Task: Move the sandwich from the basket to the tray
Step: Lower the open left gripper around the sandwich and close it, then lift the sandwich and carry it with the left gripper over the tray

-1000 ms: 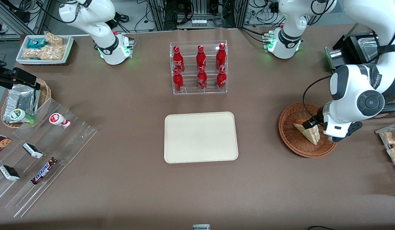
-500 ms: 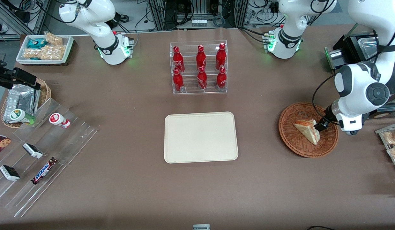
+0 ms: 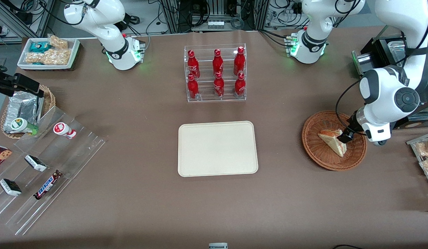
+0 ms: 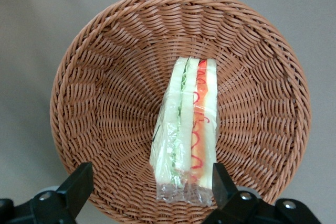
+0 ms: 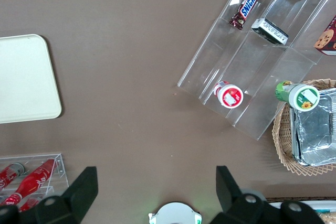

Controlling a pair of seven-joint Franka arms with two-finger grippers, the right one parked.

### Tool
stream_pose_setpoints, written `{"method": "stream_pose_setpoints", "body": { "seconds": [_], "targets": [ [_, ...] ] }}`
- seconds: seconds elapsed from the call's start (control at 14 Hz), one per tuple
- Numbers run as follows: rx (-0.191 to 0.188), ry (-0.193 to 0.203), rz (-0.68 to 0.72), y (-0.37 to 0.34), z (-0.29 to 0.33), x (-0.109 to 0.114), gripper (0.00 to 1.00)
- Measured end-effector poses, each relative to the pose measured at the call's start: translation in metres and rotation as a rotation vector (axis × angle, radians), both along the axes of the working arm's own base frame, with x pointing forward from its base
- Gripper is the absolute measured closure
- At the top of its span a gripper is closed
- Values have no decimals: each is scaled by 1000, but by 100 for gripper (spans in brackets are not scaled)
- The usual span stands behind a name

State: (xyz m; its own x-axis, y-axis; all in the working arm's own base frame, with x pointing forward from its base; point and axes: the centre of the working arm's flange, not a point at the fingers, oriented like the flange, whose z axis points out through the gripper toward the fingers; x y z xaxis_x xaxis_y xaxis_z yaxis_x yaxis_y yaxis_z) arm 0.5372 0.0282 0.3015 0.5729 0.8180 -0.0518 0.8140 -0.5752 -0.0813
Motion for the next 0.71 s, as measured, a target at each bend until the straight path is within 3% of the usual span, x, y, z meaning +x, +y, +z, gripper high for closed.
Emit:
{"method": "stream_pose_setpoints", "body": {
  "seconds": [0.29,0.43,0.71],
  "targets": [
    [-43,-19,41,-7,-15,3,0],
    [-43,-31,36,-19,-32,6,4],
    [-39,-35,36,-22,-43,9,48]
  ]
}}
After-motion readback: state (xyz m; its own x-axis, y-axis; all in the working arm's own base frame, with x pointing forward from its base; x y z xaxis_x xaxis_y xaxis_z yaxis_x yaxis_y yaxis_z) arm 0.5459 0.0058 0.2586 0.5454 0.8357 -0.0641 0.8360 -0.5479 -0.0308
